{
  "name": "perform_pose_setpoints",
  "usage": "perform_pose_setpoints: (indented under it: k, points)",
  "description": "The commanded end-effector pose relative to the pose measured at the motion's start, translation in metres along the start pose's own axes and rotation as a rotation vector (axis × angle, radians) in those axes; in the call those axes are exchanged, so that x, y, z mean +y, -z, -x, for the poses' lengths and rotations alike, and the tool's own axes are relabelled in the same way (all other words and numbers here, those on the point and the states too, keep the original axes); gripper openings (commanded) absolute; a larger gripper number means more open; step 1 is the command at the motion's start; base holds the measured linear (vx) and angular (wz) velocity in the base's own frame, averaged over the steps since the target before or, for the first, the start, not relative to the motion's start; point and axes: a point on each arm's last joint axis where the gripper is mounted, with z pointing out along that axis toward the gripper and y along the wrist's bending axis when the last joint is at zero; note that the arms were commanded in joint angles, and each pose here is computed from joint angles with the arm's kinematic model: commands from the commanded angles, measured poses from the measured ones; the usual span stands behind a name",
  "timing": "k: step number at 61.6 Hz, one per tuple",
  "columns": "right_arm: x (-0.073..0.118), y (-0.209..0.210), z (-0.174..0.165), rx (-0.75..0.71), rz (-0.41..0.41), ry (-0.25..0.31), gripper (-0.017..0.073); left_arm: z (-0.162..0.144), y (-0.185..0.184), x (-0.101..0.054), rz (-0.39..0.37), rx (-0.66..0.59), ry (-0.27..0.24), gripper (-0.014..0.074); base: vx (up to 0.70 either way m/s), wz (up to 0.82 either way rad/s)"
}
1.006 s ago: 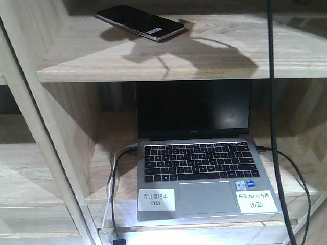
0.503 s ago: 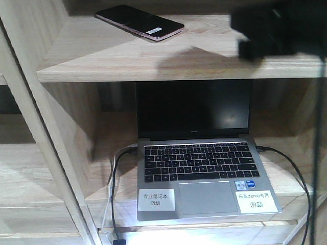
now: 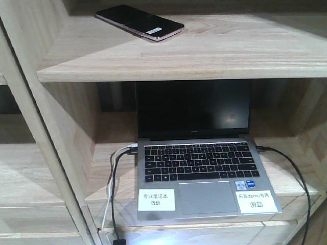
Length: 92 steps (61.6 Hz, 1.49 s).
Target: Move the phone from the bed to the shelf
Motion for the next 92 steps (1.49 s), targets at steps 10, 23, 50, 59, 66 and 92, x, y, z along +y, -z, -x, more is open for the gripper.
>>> perform_pose_setpoints:
  k: [10,23,50,59,66,92]
  points:
    - [-0.002,0.000,0.012,-0.056,-0.026,-0.012,-0.0004,0.006,0.000,0.001,0.005,-0.077,0.010,0.0001,0.00,0.00]
    - [-0.002,0.000,0.012,-0.056,-0.026,-0.012,-0.0004,0.006,0.000,0.001,0.005,-0.077,0.010,0.0001,0.00,0.00]
    - [-0.011,0.001,0.015,-0.099,-0.119,-0.016,-0.0004,0.006,0.000,0.001,0.005,-0.077,0.010,0.0001,0.00,0.00]
    - [-0.017,0.001,0.011,-0.052,-0.197,-0.039,-0.0004,0.006,0.000,0.001,0.005,-0.077,0.010,0.0001,0.00,0.00]
    - [-0.022,0.002,0.005,0.006,-0.293,-0.056,-0.0004,0.006,0.000,0.001,0.005,-0.077,0.010,0.0001,0.00,0.00]
    - [-0.036,0.003,-0.022,0.065,-0.535,-0.043,-0.0004,0.006,0.000,0.001,0.005,-0.077,0.010,0.0001,0.00,0.00]
